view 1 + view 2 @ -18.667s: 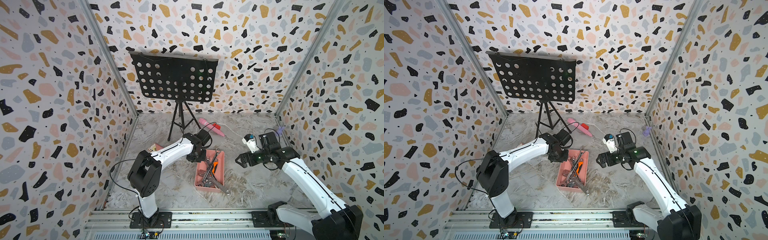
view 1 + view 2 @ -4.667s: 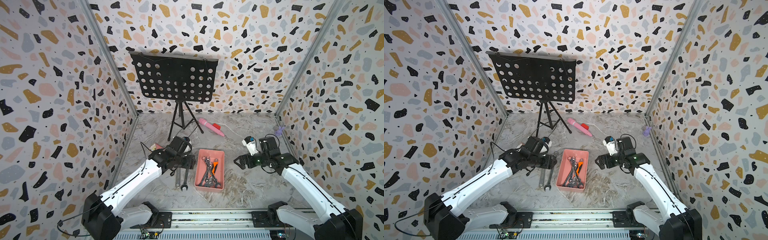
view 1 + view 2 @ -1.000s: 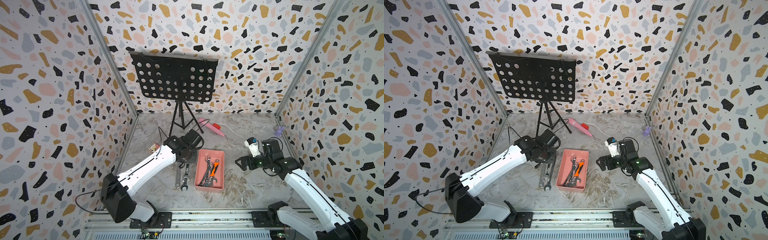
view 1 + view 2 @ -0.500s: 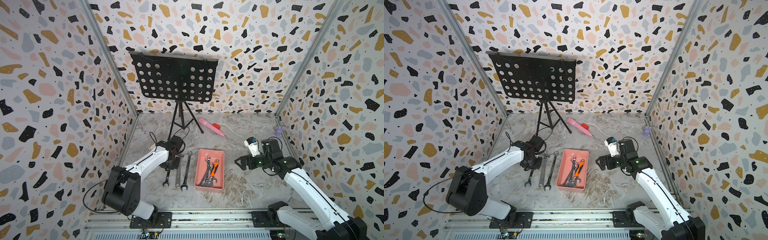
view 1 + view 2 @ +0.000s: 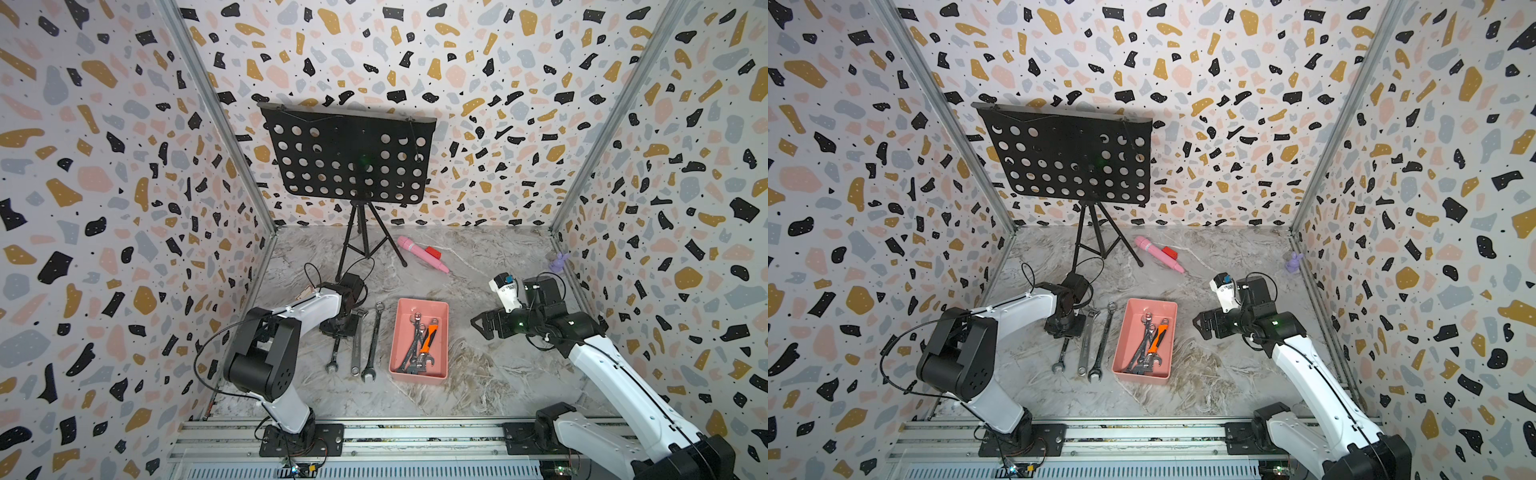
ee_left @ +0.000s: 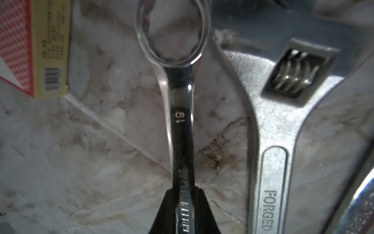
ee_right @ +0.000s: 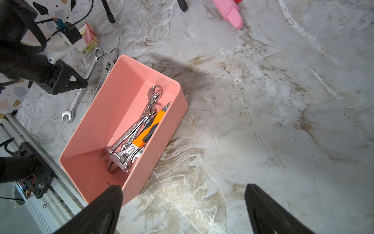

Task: Take out the wrench from the storage box
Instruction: Place the wrench at the center of the board.

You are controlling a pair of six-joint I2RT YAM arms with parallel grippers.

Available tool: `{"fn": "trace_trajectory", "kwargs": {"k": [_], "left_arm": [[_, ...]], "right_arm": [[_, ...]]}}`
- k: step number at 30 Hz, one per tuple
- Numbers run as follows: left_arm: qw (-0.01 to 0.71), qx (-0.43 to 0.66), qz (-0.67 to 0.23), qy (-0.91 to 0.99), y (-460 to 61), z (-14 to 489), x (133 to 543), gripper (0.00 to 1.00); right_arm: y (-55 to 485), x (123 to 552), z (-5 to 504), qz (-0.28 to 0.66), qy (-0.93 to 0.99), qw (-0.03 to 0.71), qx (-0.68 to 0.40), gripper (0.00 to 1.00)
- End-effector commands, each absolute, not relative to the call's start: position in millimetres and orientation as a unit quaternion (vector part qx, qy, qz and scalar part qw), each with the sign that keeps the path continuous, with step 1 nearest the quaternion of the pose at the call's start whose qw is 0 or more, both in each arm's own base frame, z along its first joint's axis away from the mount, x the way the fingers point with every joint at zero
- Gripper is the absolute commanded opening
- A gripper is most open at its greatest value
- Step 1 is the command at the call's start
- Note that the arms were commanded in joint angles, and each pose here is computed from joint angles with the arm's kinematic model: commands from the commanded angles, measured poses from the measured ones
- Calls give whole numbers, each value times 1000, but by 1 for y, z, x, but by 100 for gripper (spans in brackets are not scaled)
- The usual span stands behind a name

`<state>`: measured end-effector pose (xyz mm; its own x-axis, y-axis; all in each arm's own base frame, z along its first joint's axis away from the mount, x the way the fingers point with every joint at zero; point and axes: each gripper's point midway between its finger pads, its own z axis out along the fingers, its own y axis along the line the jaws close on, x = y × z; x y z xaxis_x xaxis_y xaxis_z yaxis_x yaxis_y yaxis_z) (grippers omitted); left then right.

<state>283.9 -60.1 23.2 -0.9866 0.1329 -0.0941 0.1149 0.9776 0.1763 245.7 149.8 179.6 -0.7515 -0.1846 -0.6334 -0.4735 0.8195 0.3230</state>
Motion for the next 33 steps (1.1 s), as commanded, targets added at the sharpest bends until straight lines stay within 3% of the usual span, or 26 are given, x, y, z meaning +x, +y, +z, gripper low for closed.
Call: {"fn": "trace_trajectory", "kwargs": {"k": [1,8,16,23,33], "left_arm": [[53,61,80,994,-61,24,289,0],[31,63,73,995,-64,14,287,0],[48,61,62,995,-68,29,291,32],[91,60,25,994,-79,76,300,47],[199,89,-163,962,-135,176,287,58]], "right_arm": [[150,248,194,237,900,314,-186,100],[149,248,193,235,901,312,-186,100],[148,248,196,231,902,315,-185,100],[150,249,203,239,899,316,-185,100],[160,250,209,274,897,308,-156,100]]}}
